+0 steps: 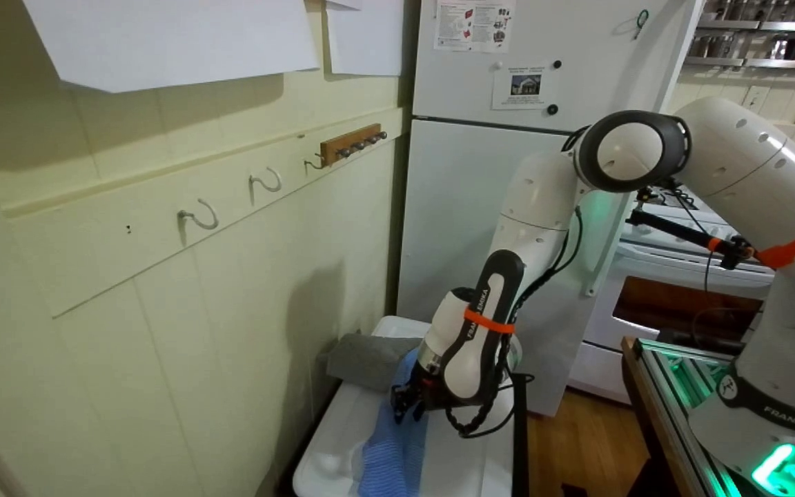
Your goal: Hang the blue rag on the second hook
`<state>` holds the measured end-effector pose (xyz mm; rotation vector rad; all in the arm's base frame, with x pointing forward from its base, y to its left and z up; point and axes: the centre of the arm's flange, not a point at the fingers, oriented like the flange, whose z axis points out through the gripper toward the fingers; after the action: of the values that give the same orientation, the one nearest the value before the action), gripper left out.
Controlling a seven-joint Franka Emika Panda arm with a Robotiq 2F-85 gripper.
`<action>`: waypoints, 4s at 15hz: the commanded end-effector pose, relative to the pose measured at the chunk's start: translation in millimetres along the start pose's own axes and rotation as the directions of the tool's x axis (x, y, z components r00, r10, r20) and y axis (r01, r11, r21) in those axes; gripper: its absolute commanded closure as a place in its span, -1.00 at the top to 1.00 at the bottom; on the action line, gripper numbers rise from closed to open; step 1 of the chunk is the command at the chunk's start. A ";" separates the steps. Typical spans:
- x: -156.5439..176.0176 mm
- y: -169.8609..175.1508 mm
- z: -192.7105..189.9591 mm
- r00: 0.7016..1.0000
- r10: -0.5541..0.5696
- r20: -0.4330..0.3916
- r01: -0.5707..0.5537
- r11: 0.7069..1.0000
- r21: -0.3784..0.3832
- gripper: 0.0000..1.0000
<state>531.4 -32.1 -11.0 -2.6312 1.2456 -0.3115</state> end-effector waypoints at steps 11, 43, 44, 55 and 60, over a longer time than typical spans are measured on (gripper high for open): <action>11.0 -3.8 -45.0 0.991 0.031 0.131 -0.021 0.996 -0.084 -0.99; -11.5 -118.4 -393.7 0.911 -0.235 -0.338 0.334 0.903 0.271 -0.99; -10.5 -125.4 -404.4 0.904 -0.240 -0.354 0.348 0.894 0.282 -0.99; -3.2 -184.5 -484.2 0.767 -0.382 -0.516 0.584 0.749 0.314 -0.99; -8.0 -223.4 -509.0 0.730 -0.373 -0.573 0.632 0.689 0.356 -0.99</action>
<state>538.5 60.4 533.1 -2.4277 0.3788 -1.2472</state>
